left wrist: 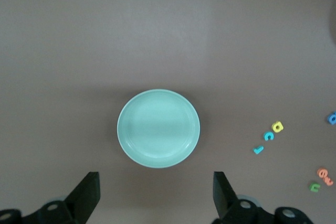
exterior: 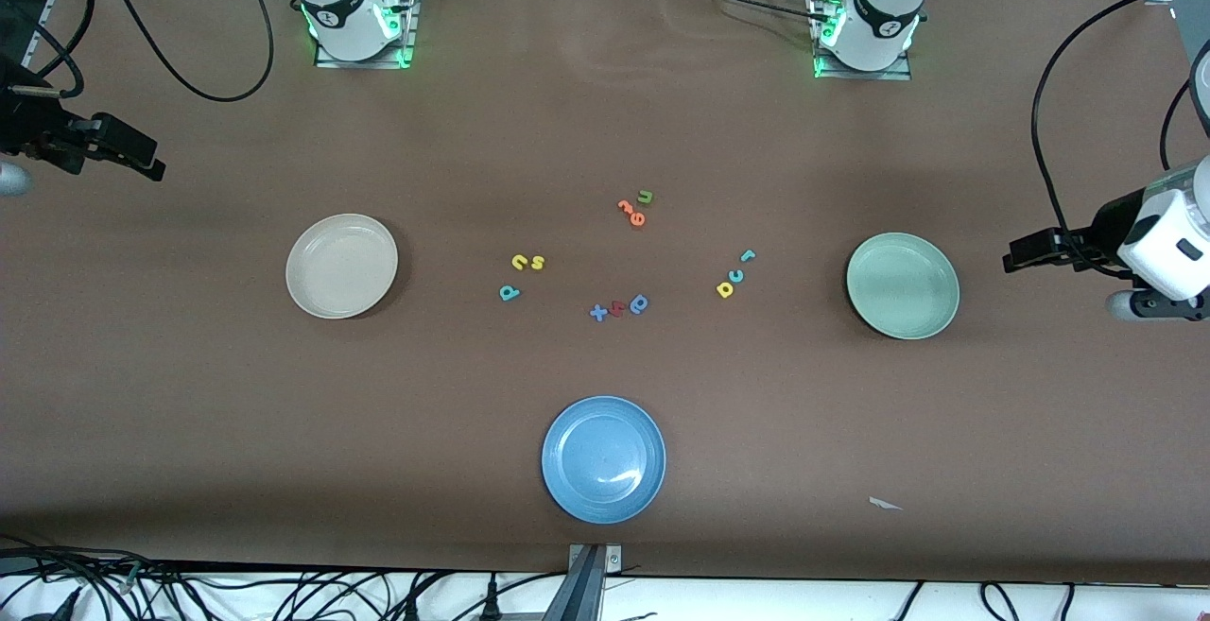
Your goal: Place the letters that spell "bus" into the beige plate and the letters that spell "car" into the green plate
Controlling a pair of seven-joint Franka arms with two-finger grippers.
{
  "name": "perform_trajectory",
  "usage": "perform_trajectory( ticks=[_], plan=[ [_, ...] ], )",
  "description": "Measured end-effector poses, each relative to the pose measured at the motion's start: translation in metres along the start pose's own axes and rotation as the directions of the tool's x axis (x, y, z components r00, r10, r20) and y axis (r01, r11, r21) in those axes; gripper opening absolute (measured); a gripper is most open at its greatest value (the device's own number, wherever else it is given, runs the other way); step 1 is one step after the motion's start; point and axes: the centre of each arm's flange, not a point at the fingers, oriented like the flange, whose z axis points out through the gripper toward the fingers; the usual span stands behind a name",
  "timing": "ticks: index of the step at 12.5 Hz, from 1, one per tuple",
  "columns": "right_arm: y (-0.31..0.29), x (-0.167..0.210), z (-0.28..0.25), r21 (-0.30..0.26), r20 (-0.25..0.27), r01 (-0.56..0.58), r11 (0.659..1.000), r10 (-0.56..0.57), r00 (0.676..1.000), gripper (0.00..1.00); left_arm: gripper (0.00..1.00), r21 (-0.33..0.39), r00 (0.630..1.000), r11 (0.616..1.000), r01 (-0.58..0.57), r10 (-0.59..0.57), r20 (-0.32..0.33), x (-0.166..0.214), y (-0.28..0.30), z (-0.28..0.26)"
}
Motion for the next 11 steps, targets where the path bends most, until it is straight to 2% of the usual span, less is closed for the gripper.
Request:
perform_trajectory(
  ticks=[2, 6, 11],
  plan=[
    [0.0000, 0.0001, 0.0004, 0.000, 0.000, 0.000, 1.000, 0.000, 1.000, 1.00, 0.98, 0.003, 1.000, 1.000, -0.003, 0.003, 0.017, -0.0018, 0.0014, 0.0016],
    [-0.0001, 0.0017, 0.0040, -0.001, 0.007, 0.000, 1.000, 0.000, 1.000, 1.00, 0.99, 0.044, 1.000, 0.999, -0.005, 0.004, 0.031, -0.0033, -0.0033, 0.0027],
    [-0.0001, 0.0019, 0.0044, -0.001, 0.007, -0.001, 1.000, 0.001, 1.000, 1.00, 0.99, 0.049, 1.000, 0.999, -0.003, 0.002, 0.030, -0.0035, -0.0050, 0.0023]
  ],
)
